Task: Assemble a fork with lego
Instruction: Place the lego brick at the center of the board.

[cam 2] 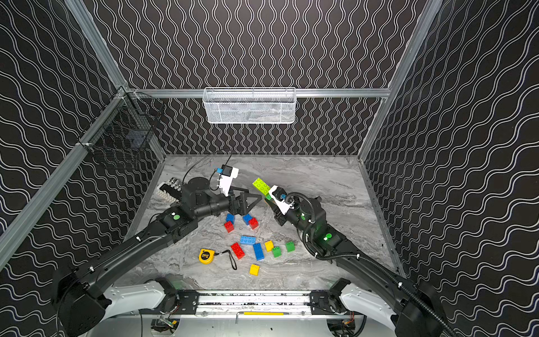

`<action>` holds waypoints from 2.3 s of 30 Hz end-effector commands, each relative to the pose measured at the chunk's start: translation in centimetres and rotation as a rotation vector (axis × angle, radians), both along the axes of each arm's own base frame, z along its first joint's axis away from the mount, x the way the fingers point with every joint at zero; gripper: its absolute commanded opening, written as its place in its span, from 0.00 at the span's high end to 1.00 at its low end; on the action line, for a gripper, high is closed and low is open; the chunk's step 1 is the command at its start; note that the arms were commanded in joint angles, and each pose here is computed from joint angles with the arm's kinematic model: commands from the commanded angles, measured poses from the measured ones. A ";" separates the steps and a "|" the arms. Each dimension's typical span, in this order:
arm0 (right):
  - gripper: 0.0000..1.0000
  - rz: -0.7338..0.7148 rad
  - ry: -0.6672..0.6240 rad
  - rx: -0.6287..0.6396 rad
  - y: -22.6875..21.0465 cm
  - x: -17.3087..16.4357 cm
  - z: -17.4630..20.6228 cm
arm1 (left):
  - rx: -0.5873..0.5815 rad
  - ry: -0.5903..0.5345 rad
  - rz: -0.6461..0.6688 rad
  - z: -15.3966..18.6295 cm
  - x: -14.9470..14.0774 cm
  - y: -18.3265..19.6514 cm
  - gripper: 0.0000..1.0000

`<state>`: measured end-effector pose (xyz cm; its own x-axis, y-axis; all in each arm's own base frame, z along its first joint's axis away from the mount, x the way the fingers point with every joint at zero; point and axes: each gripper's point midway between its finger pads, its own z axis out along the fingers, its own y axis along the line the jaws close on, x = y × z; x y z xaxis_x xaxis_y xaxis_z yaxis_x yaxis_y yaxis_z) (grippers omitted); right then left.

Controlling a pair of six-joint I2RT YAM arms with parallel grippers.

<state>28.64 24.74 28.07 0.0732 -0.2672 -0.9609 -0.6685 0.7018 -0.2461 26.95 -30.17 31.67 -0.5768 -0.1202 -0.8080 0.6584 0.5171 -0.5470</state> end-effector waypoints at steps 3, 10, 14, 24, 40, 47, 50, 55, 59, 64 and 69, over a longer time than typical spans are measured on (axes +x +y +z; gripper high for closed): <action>1.00 -0.130 0.017 0.074 -0.9 2.2 -1.0 | 0.063 -0.049 0.191 0.2 0.9 3.9 0.01; 1.00 -0.165 0.075 0.207 -0.4 3.6 -6.2 | 0.159 0.056 0.301 -5.6 1.7 7.2 0.01; 1.00 -0.153 0.054 0.259 -0.4 3.4 -8.3 | 0.178 0.114 0.286 -8.9 1.5 6.9 0.01; 1.00 -0.102 0.123 0.234 0.2 2.0 -13.0 | 0.217 0.162 0.262 -12.0 1.5 6.5 0.01; 1.00 -0.088 0.208 0.196 1.8 1.0 -18.2 | 0.243 0.170 0.269 -12.6 1.7 6.6 0.01; 0.87 -0.087 0.211 0.183 1.5 0.6 -19.0 | 0.241 0.170 0.268 -12.6 1.8 6.5 0.01; 0.78 -0.085 0.212 0.170 1.5 0.4 -19.3 | 0.239 0.174 0.268 -12.8 1.8 6.5 0.01; 0.66 -0.084 0.212 0.148 1.4 0.1 -19.8 | 0.241 0.178 0.266 -13.0 1.7 6.4 0.01; 0.54 -0.083 0.211 0.150 1.3 -0.1 -19.8 | 0.240 0.178 0.269 -13.0 1.8 6.5 0.01; 0.35 -0.084 0.208 0.157 1.3 -0.1 -19.5 | 0.243 0.177 0.266 -13.0 1.7 6.5 0.01; 0.27 -0.087 0.197 0.163 1.2 0.0 -19.0 | 0.245 0.175 0.270 -13.0 1.7 6.6 0.01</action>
